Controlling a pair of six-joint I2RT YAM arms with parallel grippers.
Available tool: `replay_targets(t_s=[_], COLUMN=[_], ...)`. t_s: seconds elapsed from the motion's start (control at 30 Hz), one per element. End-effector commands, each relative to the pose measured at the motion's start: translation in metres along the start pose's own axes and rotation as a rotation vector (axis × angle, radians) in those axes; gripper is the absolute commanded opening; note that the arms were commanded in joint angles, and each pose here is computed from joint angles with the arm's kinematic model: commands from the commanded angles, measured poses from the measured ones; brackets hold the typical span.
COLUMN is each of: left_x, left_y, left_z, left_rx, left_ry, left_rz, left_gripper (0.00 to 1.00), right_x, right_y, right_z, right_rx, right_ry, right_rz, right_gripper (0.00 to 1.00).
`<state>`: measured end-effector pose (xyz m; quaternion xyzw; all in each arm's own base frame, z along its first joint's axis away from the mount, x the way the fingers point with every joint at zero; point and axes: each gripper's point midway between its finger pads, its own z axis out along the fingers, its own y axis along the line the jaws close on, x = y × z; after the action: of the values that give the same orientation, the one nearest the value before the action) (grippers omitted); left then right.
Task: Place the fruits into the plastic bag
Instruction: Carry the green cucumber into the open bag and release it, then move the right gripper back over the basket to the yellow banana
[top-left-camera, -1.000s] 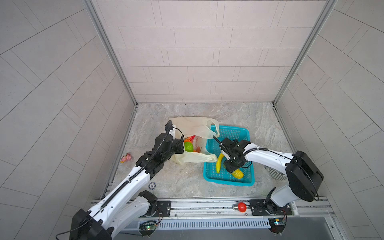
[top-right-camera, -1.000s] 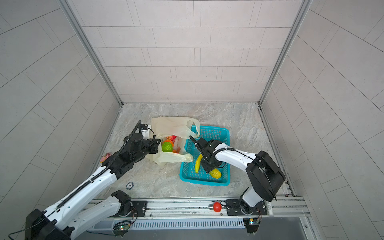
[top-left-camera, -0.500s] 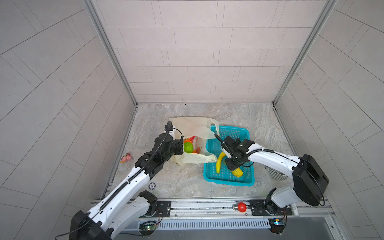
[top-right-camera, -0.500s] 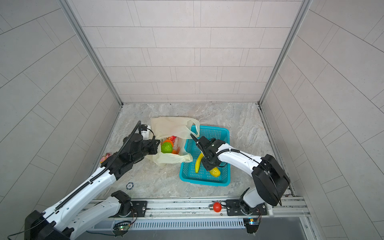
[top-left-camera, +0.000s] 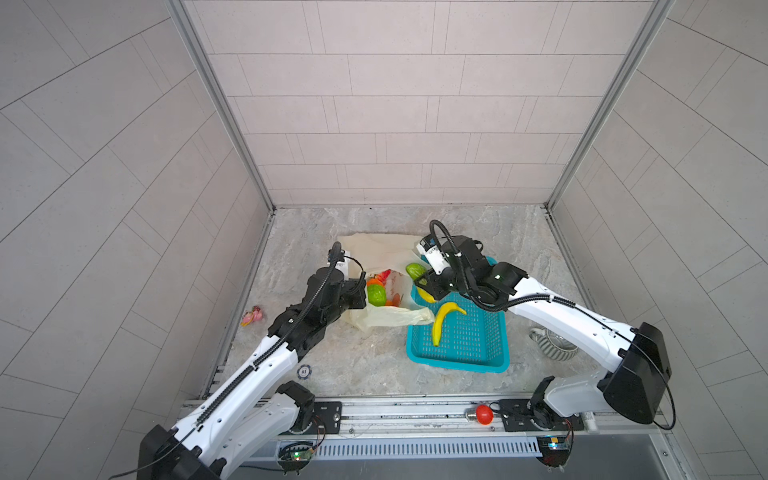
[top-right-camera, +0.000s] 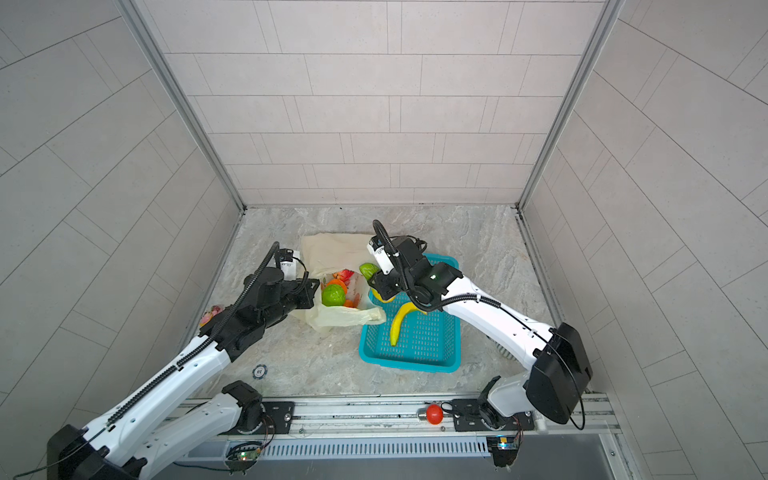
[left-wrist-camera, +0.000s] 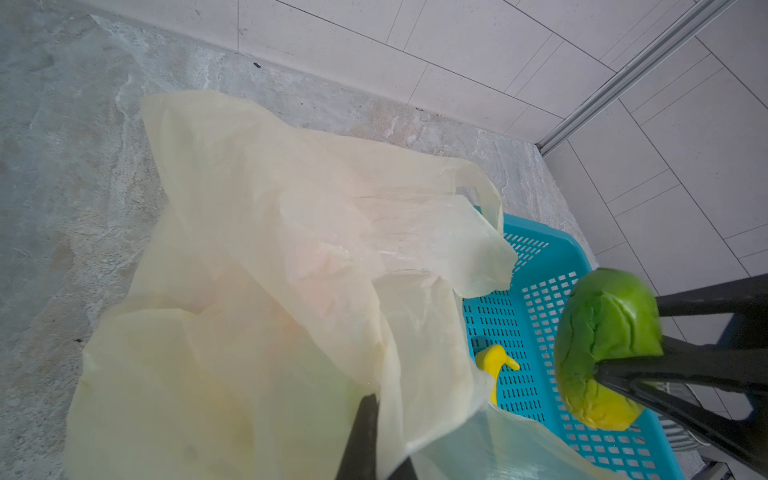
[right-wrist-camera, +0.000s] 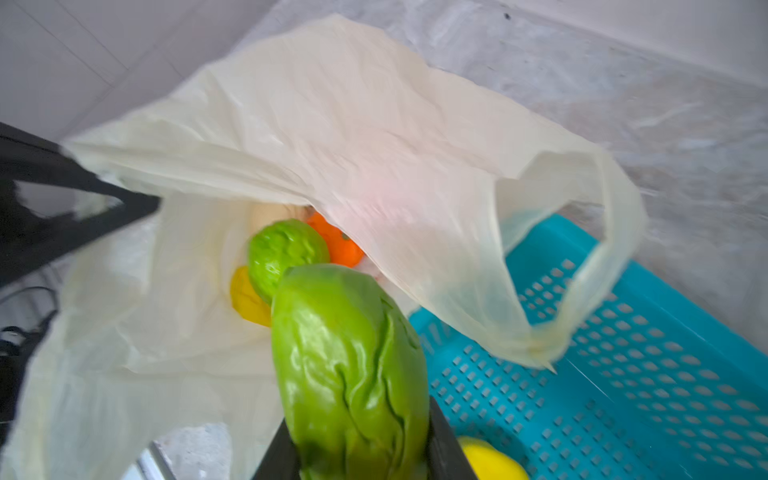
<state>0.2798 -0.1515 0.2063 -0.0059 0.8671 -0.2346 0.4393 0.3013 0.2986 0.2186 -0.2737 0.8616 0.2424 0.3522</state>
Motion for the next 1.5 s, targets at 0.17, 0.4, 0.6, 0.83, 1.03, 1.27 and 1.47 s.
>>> replay_targets(t_s=[0.17, 0.4, 0.6, 0.83, 1.03, 1.27, 1.47], left_x=[-0.016, -0.017, -0.013, -0.012, -0.012, -0.012, -0.012], left_y=[-0.011, -0.014, -0.013, -0.013, -0.006, -0.003, -0.002], left_z=[-0.006, -0.009, -0.008, -0.009, -0.01, -0.01, -0.006], left_rx=[0.029, 0.045, 0.045, 0.049, 0.012, -0.004, -0.014], left_ry=[-0.043, -0.049, -0.041, -0.04, -0.047, -0.047, -0.043], left_rz=[-0.006, 0.001, 0.001, -0.014, -0.017, -0.012, -0.004], left_gripper=[0.0, 0.0, 0.0, 0.0, 0.0, 0.0, 0.0], right_x=[-0.017, -0.036, -0.059, -0.081, -0.088, -0.073, -0.048], right_y=[0.062, 0.037, 0.0, -0.012, -0.008, -0.003, 0.01], right_z=[0.058, 0.096, 0.136, 0.16, 0.14, 0.087, 0.033], right_rx=[-0.317, -0.197, -0.067, -0.055, -0.07, -0.067, -0.116], right_ry=[-0.045, -0.06, -0.06, -0.093, -0.118, -0.123, -0.124], right_rz=[0.092, 0.114, 0.173, 0.239, 0.212, 0.181, 0.179], right_gripper=[0.22, 0.25, 0.28, 0.57, 0.73, 0.73, 0.73])
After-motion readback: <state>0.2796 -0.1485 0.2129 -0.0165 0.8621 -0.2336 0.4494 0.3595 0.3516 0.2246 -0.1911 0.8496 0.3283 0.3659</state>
